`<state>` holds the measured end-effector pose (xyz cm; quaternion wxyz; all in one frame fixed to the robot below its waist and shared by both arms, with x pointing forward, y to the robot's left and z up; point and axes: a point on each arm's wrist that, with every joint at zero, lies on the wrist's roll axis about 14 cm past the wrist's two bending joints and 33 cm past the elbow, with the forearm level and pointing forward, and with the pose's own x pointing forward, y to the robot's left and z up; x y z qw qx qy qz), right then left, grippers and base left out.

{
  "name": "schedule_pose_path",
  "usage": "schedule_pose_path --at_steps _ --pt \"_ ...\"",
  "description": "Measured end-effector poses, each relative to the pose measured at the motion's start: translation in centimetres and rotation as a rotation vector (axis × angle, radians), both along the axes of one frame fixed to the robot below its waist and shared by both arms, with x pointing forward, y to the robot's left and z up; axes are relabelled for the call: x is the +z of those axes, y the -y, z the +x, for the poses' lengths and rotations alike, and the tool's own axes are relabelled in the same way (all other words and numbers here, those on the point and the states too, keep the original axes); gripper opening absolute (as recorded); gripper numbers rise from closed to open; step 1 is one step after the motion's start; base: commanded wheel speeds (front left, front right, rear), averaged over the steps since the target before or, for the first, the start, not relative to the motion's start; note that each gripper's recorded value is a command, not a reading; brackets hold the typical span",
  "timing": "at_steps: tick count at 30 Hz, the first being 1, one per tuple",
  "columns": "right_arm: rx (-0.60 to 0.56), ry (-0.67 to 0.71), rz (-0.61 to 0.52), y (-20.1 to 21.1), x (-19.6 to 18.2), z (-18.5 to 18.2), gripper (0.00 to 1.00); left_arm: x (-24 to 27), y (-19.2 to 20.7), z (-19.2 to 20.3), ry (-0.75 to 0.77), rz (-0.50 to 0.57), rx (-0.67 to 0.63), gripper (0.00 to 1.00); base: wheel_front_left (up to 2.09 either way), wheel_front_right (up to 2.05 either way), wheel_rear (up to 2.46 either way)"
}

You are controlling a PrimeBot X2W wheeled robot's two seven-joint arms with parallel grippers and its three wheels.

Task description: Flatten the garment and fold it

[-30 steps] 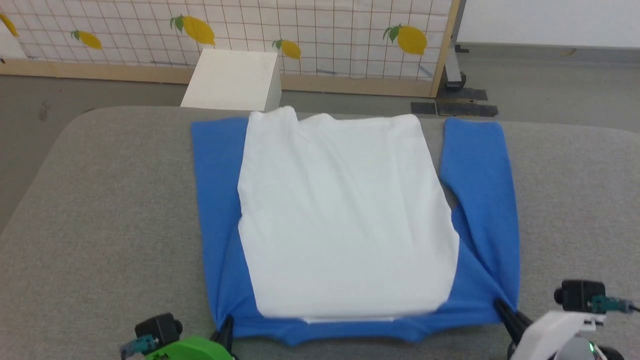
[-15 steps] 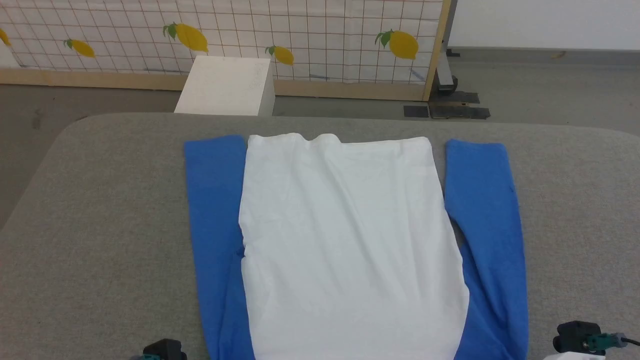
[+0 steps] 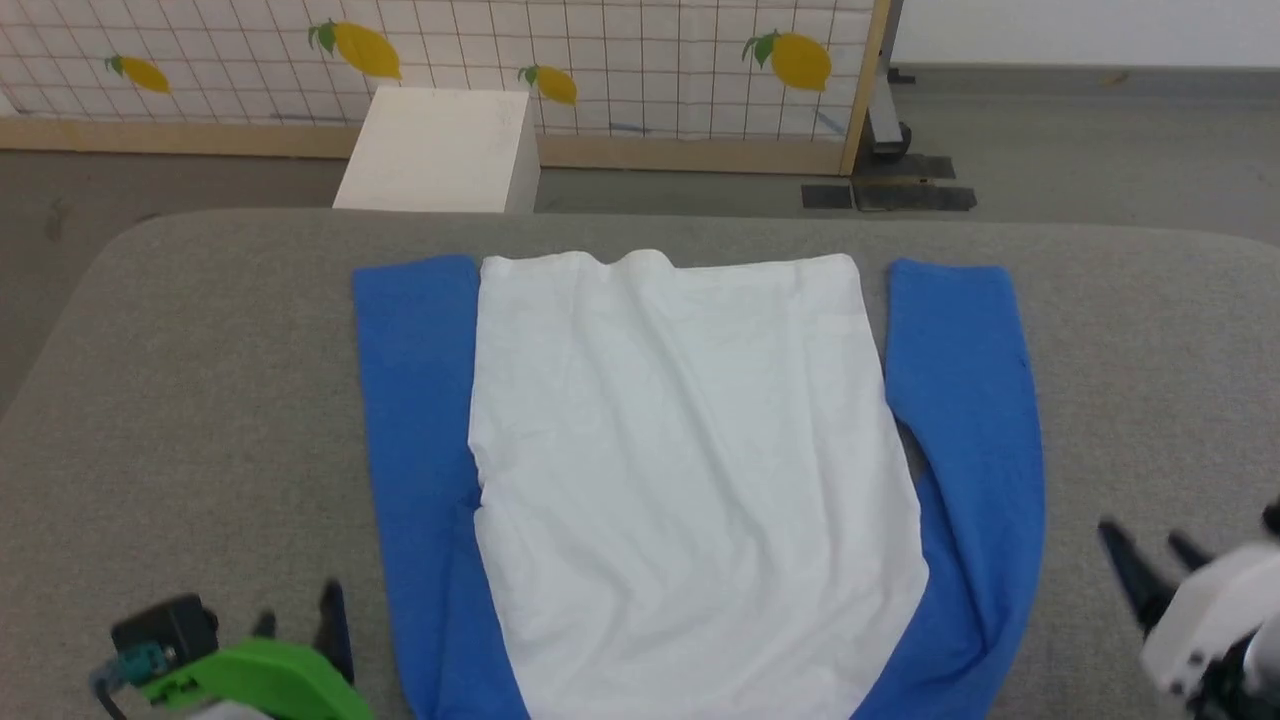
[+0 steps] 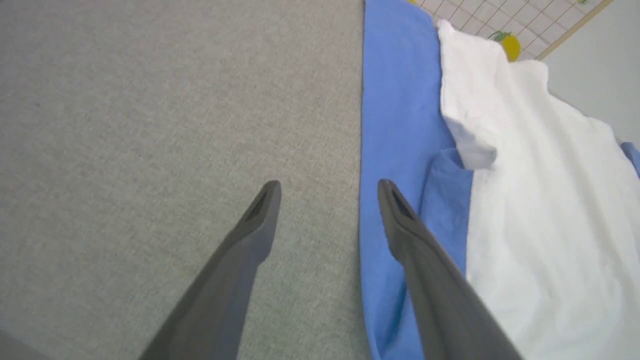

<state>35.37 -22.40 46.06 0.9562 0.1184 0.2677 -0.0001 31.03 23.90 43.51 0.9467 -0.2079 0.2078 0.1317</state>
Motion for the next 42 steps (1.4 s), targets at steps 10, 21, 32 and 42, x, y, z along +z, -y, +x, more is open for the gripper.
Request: schedule_pose_path --at_steps 10,21,32,42 --pt "-0.016 0.12 -0.102 2.3 5.7 13.0 1.0 9.5 -0.6 7.5 0.486 0.286 -0.03 1.0 0.0 0.0 0.0" --pt "-0.001 -0.109 -0.243 3.0 0.6 22.2 1.0 11.4 0.5 11.0 0.617 0.375 -0.007 1.0 0.0 0.0 0.0" --pt "0.105 -0.294 -0.329 0.2 -8.4 26.0 1.0 7.1 -1.1 11.5 0.502 0.413 0.022 1.0 0.0 0.0 0.0" --pt "0.136 -0.315 -0.299 -1.3 -10.8 27.6 0.0 5.0 -2.7 11.0 0.427 0.436 0.042 1.0 0.0 0.0 0.0"
